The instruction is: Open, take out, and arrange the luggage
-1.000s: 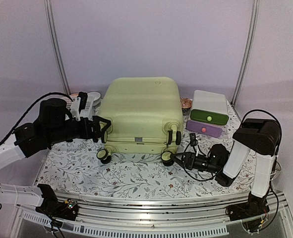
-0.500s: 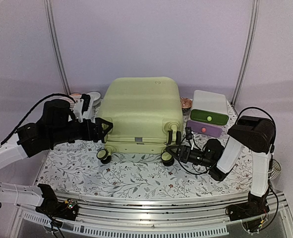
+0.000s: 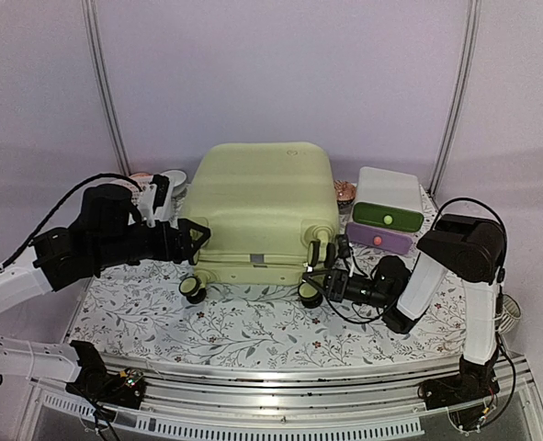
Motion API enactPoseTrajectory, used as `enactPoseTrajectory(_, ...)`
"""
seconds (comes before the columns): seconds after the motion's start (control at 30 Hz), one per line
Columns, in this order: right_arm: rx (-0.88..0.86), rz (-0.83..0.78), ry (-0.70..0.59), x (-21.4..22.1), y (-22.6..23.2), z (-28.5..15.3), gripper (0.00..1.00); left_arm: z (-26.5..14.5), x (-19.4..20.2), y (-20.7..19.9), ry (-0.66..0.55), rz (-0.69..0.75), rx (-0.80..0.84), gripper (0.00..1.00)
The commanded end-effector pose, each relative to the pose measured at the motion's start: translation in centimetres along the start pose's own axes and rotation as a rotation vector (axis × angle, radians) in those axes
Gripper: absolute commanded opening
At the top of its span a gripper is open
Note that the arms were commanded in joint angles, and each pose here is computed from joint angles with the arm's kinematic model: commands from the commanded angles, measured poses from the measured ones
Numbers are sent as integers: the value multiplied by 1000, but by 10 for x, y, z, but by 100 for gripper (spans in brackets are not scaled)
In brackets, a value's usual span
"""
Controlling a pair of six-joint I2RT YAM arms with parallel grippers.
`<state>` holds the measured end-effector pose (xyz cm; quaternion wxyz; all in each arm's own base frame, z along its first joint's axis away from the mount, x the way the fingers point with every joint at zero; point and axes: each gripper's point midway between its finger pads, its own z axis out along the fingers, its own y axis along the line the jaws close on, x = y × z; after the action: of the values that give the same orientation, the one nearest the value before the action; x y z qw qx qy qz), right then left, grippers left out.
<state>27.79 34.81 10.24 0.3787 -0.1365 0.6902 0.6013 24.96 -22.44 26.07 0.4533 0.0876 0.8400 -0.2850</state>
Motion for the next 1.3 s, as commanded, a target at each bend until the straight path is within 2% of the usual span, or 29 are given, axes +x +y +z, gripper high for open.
enactPoseTrajectory(0.0,-3,-57,-138,-33,15,-14,2,1,0,-7,3,15,17,98)
enactPoseTrajectory(0.23,213,-122,-90,-28,-4,-44,2,10,5,-21,34,26,33,98)
enactPoseTrajectory(0.37,383,-185,-36,-27,-27,-59,2,25,13,-56,47,76,66,98)
enactPoseTrajectory(0.53,512,-258,-3,-42,-43,-76,2,52,26,-108,13,82,139,98)
enactPoseTrajectory(0.83,505,-408,52,-54,-28,-77,2,110,41,-165,25,59,142,98)
enactPoseTrajectory(1.0,488,-433,65,-53,-26,-74,2,144,47,-176,32,-44,76,98)
enactPoseTrajectory(1.27,473,-444,57,-58,-23,-70,3,175,61,-190,47,-76,89,92)
